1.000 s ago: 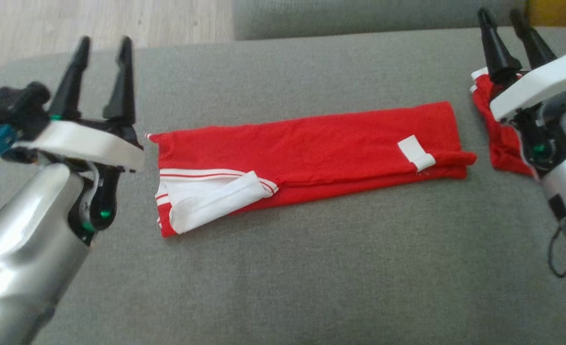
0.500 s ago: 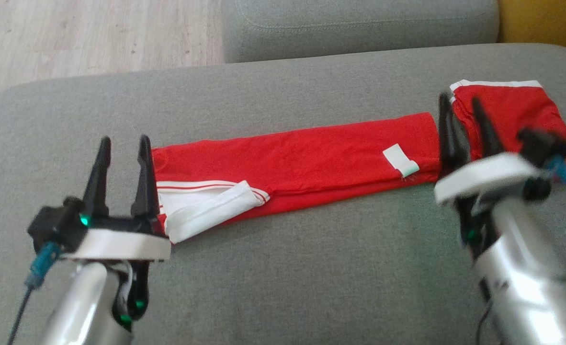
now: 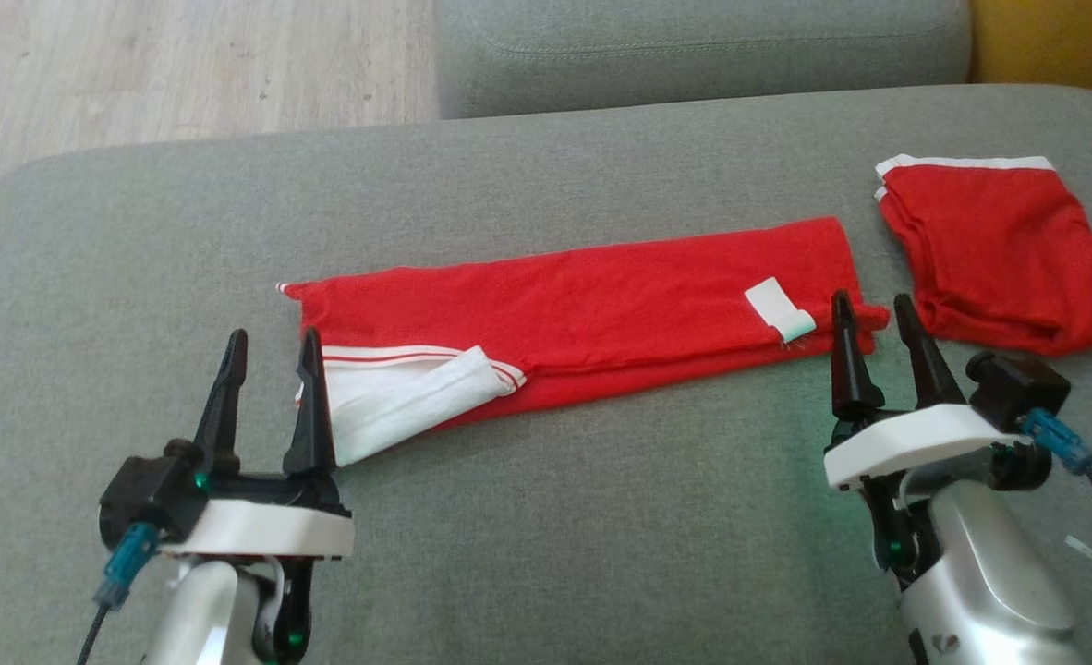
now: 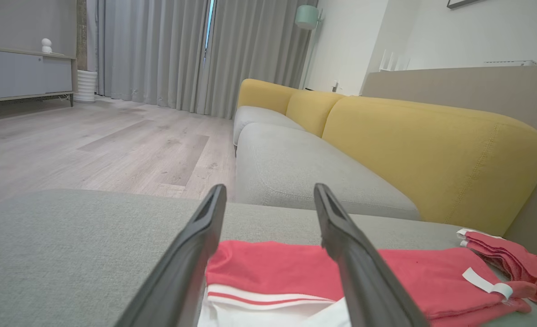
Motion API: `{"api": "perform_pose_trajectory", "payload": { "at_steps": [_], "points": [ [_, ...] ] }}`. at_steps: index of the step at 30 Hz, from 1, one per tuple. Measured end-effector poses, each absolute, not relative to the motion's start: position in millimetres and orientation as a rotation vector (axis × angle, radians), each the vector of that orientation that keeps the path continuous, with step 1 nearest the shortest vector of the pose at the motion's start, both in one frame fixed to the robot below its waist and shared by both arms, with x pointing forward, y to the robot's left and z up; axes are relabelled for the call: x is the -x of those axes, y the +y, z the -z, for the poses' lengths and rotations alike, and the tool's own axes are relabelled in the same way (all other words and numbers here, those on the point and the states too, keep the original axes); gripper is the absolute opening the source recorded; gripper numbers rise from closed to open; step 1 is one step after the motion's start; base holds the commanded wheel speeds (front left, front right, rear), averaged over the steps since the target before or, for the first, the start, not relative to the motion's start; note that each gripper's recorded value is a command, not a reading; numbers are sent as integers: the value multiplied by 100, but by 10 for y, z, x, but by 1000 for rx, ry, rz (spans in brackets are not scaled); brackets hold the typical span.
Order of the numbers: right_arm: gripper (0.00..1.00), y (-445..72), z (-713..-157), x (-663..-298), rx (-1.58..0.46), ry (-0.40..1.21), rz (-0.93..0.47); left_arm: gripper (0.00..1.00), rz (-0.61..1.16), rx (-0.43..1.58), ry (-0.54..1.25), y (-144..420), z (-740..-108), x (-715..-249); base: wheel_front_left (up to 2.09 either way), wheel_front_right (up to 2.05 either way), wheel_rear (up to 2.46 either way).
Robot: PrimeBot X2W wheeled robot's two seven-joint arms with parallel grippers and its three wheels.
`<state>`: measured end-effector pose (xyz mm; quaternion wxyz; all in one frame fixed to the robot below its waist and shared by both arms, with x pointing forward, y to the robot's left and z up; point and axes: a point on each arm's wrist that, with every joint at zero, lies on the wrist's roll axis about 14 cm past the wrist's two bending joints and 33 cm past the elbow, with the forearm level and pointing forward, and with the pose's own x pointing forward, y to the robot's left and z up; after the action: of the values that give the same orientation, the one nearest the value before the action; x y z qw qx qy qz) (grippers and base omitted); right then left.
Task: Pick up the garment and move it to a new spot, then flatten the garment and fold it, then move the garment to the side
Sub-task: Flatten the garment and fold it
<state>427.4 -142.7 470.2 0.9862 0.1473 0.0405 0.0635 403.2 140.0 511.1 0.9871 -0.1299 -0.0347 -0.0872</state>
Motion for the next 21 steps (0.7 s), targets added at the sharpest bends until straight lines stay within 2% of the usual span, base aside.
{"api": "perform_pose_trajectory", "payload": {
  "at_steps": [10,16,21],
  "points": [
    [100,-1493,-4511,-4403,-263,140,-97,100,159,252,-56,1444,-5038,-4088,0,0,0],
    [100,-1781,-4226,-4629,-325,269,31,100,153,250,-40,1444,-4976,-4157,0,0,0],
    [100,-1714,-3853,-4662,-393,440,63,100,165,248,-34,1408,-4956,-4204,0,0,0]
  ]
}}
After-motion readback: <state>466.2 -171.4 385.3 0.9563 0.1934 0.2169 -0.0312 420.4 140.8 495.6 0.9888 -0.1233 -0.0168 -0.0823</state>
